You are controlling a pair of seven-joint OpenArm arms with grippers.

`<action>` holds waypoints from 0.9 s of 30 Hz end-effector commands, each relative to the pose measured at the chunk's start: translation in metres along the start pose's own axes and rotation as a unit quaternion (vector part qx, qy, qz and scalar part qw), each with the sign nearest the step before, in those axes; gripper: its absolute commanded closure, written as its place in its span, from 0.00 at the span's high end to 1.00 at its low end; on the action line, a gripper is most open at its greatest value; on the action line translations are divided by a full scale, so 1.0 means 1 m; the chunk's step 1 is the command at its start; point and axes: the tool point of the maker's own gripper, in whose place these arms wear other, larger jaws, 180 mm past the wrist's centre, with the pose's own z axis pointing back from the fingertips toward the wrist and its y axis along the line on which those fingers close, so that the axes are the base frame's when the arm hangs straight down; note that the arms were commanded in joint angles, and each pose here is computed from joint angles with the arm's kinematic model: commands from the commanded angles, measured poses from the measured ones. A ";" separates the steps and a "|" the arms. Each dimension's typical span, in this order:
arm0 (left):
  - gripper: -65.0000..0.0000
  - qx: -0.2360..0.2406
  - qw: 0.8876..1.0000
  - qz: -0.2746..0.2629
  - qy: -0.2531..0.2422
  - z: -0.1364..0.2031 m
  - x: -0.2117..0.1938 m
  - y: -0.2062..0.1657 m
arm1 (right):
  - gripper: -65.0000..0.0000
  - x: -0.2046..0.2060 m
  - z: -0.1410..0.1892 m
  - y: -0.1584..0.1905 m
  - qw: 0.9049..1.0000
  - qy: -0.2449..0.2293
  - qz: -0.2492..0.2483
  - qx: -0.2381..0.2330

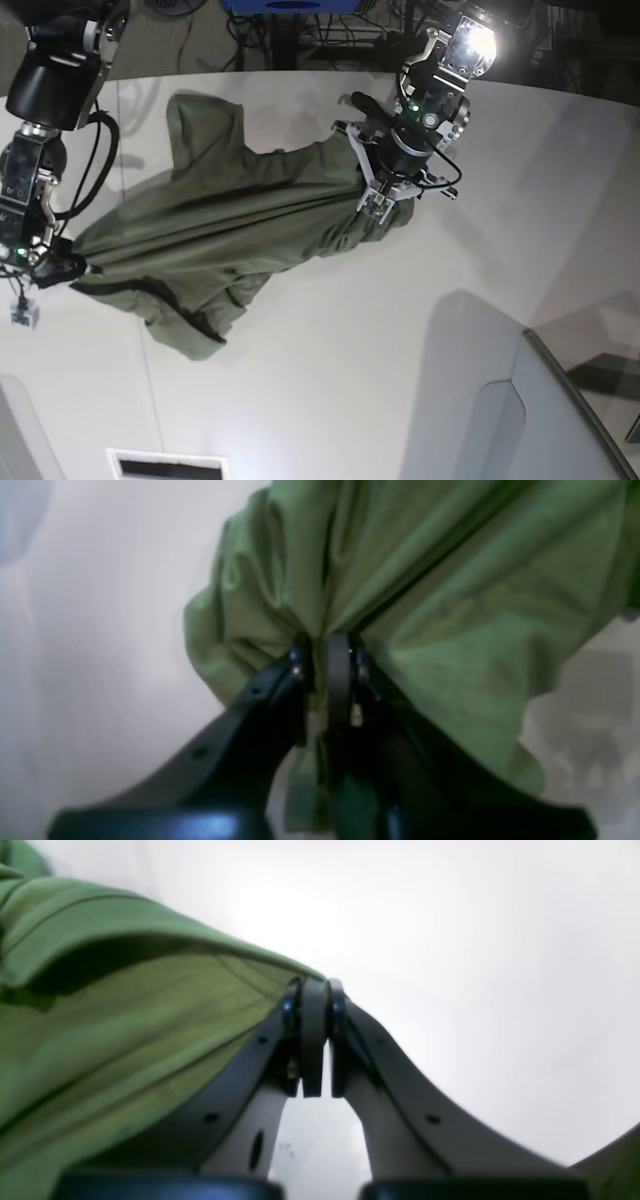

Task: Layout the t-shirt on the table in an organized manner, then fold the t-shirt properly
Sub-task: 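Pull the t-shirt apart between both grippers and release it flat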

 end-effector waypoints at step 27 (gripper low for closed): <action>0.00 0.052 0.991 -0.049 -0.115 0.067 0.066 0.011 | 0.21 -0.047 0.003 -0.072 0.967 0.035 -0.231 -0.098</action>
